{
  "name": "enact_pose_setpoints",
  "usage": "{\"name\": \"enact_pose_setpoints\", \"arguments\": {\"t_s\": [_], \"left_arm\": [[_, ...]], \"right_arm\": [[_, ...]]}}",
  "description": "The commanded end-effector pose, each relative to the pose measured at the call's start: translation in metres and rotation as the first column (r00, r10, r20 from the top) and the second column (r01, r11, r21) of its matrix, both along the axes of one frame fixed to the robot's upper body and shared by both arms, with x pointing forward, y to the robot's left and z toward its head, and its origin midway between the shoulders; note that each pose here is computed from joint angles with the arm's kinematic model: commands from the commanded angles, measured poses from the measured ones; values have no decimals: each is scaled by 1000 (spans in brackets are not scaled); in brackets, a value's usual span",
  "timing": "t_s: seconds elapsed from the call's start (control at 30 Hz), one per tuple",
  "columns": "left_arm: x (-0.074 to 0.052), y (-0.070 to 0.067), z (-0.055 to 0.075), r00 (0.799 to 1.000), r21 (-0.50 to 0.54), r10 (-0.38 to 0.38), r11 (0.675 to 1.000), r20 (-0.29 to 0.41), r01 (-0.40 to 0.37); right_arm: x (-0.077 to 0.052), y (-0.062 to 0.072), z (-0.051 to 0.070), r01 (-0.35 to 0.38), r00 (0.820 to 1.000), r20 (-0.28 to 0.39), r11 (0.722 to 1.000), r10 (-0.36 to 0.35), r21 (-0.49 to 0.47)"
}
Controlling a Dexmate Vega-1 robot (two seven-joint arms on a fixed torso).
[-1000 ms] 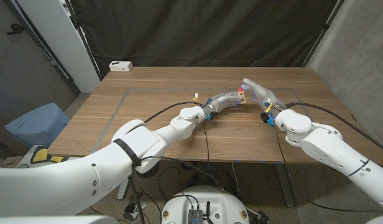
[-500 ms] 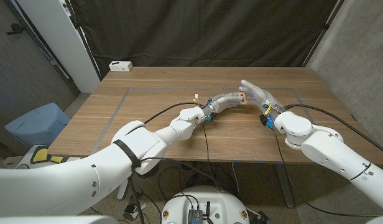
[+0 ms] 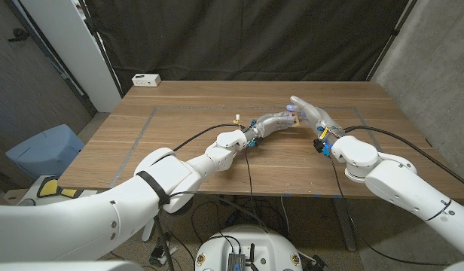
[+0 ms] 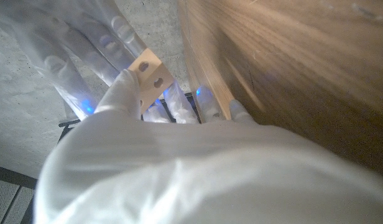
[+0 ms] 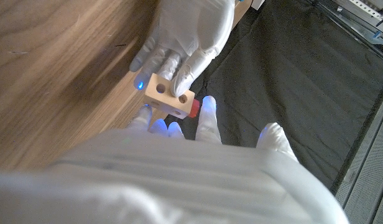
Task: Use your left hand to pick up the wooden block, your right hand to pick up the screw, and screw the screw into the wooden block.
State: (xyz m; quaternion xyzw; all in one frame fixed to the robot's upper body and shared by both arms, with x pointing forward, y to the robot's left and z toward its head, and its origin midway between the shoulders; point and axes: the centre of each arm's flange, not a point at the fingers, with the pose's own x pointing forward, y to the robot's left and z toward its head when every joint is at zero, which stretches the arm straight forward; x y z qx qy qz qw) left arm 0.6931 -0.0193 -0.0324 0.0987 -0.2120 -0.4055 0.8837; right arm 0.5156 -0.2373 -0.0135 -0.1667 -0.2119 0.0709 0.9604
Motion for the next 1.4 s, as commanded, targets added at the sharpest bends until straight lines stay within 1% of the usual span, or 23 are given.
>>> {"name": "enact_pose_setpoints", "arguments": {"t_s": [0.03, 0.23, 0.47, 0.6, 0.9, 1.07, 1.17, 1.4], "left_arm": [[-2, 8, -1, 999, -7, -17, 1000, 29, 17], [-2, 15, 0, 999, -10, -21, 1000, 46, 21], [-2, 21, 2, 998, -4, -21, 1000, 64, 21], [-1, 24, 4, 997, 16, -15, 1000, 76, 14], [2, 32, 13, 996, 24, -8, 1000, 88, 6], [4, 36, 18, 996, 33, -11, 999, 91, 8], [5, 38, 20, 996, 33, -8, 999, 88, 6], [6, 42, 26, 996, 55, -20, 998, 85, 15]], "right_arm": [[-11, -5, 8, 28, 998, 52, 999, -29, 20], [-15, -8, 10, 45, 997, 69, 999, -47, 22], [-16, -11, 12, 56, 995, 85, 998, -59, 39], [-14, -13, 13, 61, 994, 92, 996, -66, 61], [-8, -15, 18, 67, 991, 111, 995, -75, 78], [-4, -16, 18, 50, 990, 127, 994, -62, 96], [-2, -16, 17, 44, 989, 135, 994, -57, 99], [-4, -14, 18, 57, 985, 154, 993, -73, 106]]}}
